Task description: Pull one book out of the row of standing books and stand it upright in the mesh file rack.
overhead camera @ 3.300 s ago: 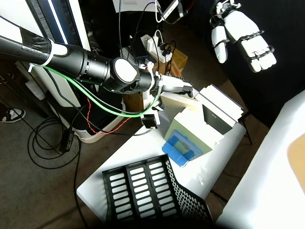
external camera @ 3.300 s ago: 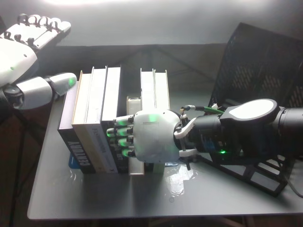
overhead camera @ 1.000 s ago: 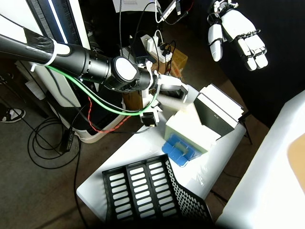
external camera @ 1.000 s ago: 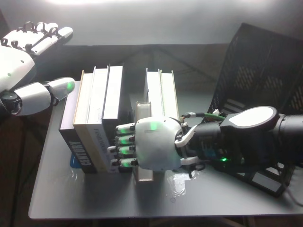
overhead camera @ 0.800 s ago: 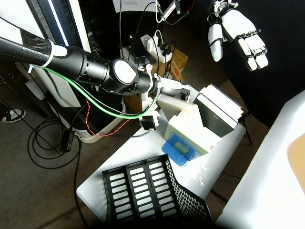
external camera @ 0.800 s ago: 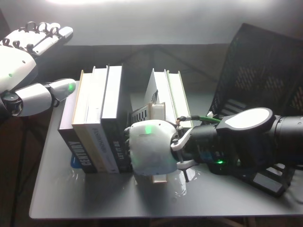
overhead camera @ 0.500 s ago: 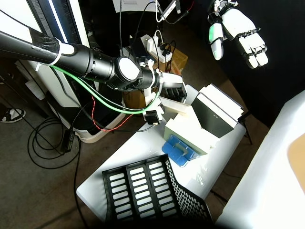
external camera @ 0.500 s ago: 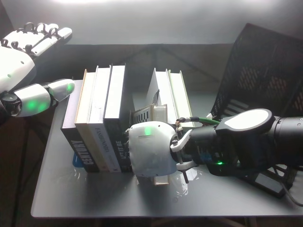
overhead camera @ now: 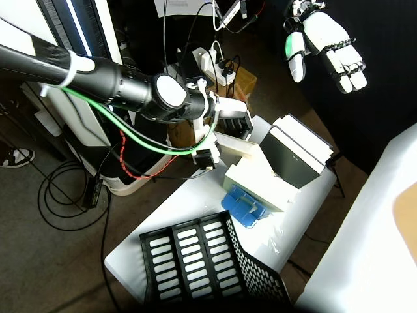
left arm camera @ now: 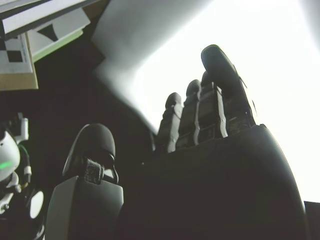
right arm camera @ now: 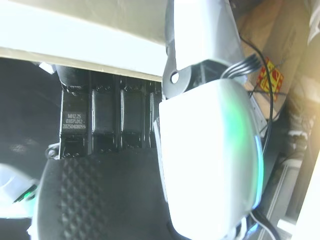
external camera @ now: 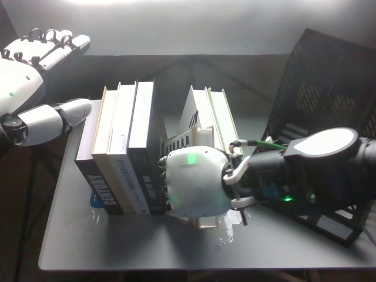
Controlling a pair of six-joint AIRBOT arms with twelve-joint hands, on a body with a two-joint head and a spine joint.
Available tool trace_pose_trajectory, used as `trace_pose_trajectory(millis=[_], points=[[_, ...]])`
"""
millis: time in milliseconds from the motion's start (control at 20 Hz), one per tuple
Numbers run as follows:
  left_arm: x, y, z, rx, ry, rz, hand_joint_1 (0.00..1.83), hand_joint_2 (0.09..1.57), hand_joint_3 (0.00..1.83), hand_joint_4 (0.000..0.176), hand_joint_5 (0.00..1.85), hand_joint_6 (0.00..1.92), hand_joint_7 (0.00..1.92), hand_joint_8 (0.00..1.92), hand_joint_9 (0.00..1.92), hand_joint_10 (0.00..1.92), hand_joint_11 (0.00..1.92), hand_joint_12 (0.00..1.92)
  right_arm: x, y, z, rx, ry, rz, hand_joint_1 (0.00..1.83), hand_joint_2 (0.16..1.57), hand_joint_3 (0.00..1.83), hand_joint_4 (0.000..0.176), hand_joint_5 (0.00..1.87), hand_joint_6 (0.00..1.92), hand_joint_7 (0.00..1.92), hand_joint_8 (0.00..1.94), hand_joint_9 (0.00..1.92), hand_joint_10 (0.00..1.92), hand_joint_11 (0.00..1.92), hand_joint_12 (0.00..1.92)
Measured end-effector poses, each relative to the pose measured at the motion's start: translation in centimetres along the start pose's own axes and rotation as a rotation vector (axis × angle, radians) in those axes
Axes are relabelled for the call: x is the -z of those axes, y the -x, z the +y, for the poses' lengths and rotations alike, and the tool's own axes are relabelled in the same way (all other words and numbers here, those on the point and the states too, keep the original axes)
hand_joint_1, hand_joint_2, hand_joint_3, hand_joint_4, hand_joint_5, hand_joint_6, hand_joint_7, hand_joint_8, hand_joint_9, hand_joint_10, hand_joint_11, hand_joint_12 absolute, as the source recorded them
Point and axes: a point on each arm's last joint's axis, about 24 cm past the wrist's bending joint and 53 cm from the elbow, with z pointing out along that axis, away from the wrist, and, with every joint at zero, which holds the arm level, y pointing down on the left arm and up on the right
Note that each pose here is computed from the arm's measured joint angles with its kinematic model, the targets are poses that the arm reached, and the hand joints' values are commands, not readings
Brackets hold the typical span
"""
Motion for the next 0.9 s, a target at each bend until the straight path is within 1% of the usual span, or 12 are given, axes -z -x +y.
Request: trace_pose_trajectory(millis=[50,150,250,300,350,450,500,650,700,750,800,900], points=[[0.0,0.0,0.0,0.001,0.000,0.001,0.06,1.38,0.00,0.063,0.00,0.00,0.00,0.00,0.00,0.00,0.00,1.92,0.6,0.6,-0.3,-0.002,-0.001,-0.011,1.39,1.08,0.00,0.000,0.98,1.04,1.12,0.64,0.97,1.18,0.71,1.67],[0.0,-0.1,0.0,0.002,0.001,0.001,0.03,1.37,0.00,0.073,0.00,0.00,0.00,0.00,0.00,0.00,0.00,1.92,1.8,2.0,-0.8,-0.004,0.001,-0.041,1.39,1.08,0.00,0.000,1.00,0.99,1.13,0.63,0.97,1.19,0.67,1.71],[0.0,0.0,0.0,0.002,0.002,0.000,0.02,1.37,0.00,0.053,0.00,0.00,0.00,0.00,0.00,0.00,0.00,1.92,3.1,3.5,-1.5,0.005,-0.006,-0.068,1.39,1.07,0.00,0.000,0.98,0.99,1.17,0.60,0.99,1.17,0.72,1.69],[0.0,-0.1,0.0,0.001,0.001,0.002,0.00,1.37,0.00,0.065,0.00,0.00,0.00,0.00,0.00,0.00,0.00,1.92,3.8,4.1,-1.7,0.011,-0.009,-0.079,1.38,1.08,0.01,0.000,0.95,1.03,1.11,0.73,0.94,1.20,0.68,1.73],[0.0,-0.1,0.0,0.002,0.001,0.002,0.00,1.36,0.00,0.080,0.00,0.00,0.00,0.00,0.00,0.00,0.00,1.92,4.6,4.5,-1.9,0.020,-0.003,-0.084,1.38,1.08,0.00,0.000,0.95,1.03,1.12,0.72,0.95,1.19,0.74,1.71],[0.0,-0.1,0.0,0.003,0.002,0.001,0.00,1.37,0.00,0.095,0.00,0.00,0.00,0.00,0.00,0.00,0.00,1.92,5.9,5.7,-2.5,0.002,0.015,-0.088,1.38,1.09,0.00,0.000,0.93,1.04,1.07,0.74,0.98,1.22,0.74,1.71],[0.1,-0.1,0.0,0.005,0.002,0.002,0.00,1.36,0.00,0.121,0.00,0.00,0.00,0.00,0.00,0.00,0.00,1.92,6.7,6.3,-2.8,-0.003,0.020,-0.093,1.38,1.10,0.00,0.000,0.92,1.06,1.05,0.75,0.98,1.23,0.75,1.73],[0.3,-0.4,0.4,0.003,0.017,0.015,0.00,1.36,0.00,0.119,0.00,0.00,0.00,0.00,0.00,0.00,0.00,1.92,8.1,7.4,-3.2,0.013,0.027,-0.102,1.38,1.11,0.00,0.000,0.87,1.07,1.02,0.83,0.98,1.26,0.78,1.70],[0.3,-0.4,0.4,0.006,0.018,0.012,0.00,1.36,0.00,0.127,0.00,0.00,0.00,0.00,0.00,0.00,0.00,1.92,8.5,7.8,-3.3,0.017,0.027,-0.106,1.37,1.15,0.01,0.000,0.78,1.17,0.93,1.01,0.91,1.37,0.81,1.80],[0.3,-0.4,0.4,0.004,0.017,0.012,0.00,1.35,0.00,0.141,0.00,0.00,0.00,0.00,0.00,0.00,0.00,1.92,8.9,8.2,-3.5,0.012,0.028,-0.113,1.32,1.23,0.03,0.000,0.69,1.32,0.75,1.32,0.74,1.62,0.67,1.90],[0.3,-0.3,0.5,0.005,0.018,0.010,0.00,1.37,0.00,0.134,0.00,0.00,0.00,0.00,0.00,0.00,0.00,1.92,9.5,8.7,-4.1,0.014,0.017,-0.120,1.34,1.21,0.01,0.000,0.68,1.36,0.78,1.24,0.81,1.50,0.69,1.82],[0.5,-0.4,0.6,0.003,0.021,0.013,0.00,1.38,0.01,0.117,0.00,0.00,0.00,0.00,0.00,0.00,0.00,1.92,10.3,8.7,-5.2,0.011,-0.012,-0.118,1.35,1.21,0.00,0.000,0.67,1.36,0.81,1.20,0.82,1.48,0.68,1.75]])
